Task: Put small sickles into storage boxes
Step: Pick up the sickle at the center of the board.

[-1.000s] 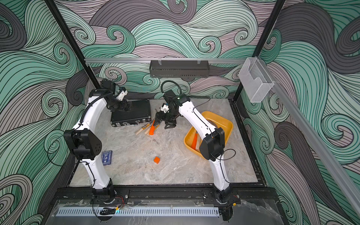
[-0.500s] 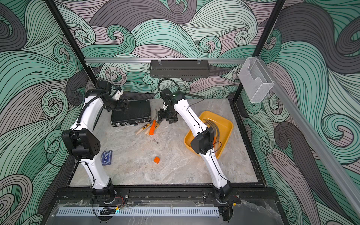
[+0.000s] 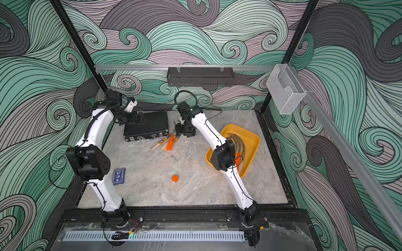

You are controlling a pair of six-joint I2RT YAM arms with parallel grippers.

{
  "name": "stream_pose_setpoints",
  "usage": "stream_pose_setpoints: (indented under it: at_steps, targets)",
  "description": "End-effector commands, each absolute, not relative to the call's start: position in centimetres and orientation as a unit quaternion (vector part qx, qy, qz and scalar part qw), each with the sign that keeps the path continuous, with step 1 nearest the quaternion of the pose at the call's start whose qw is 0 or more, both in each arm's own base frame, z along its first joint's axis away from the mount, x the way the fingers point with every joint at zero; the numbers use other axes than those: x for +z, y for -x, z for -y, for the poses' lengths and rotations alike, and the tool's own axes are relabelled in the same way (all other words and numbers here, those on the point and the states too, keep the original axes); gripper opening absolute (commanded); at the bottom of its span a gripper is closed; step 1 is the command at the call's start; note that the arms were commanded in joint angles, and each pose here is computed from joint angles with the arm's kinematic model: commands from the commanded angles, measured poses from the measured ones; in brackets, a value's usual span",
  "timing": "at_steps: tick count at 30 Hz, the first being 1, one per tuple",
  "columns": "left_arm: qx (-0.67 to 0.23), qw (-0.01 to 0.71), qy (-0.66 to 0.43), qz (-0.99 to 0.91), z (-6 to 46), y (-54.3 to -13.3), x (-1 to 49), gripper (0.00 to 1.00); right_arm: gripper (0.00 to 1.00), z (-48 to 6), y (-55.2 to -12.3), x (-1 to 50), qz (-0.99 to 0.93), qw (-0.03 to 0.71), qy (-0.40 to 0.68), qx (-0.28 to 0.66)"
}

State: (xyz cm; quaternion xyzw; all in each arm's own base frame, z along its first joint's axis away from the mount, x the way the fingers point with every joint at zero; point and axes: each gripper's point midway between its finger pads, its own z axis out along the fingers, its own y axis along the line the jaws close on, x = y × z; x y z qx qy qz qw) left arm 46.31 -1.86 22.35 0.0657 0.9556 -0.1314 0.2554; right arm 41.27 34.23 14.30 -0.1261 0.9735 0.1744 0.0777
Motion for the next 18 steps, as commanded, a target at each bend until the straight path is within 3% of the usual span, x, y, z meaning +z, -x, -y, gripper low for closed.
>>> stream_pose_setpoints:
  at_steps: [1,10,18]
  targets:
    - [-0.17,0.26,-0.093,-0.946,3.3,-45.5,23.5,0.96,0.69,-33.8,-41.9,15.0,-0.974,0.101,0.123,0.163]
    - [-0.215,0.213,-0.103,-0.948,5.0,-44.6,21.4,0.96,0.67,-33.5,-42.0,14.9,-0.976,0.094,0.102,0.169]
    - [-0.176,0.231,-0.124,-0.949,4.3,-44.2,22.4,0.96,0.66,-32.5,-41.0,14.8,-0.976,0.078,0.117,0.164]
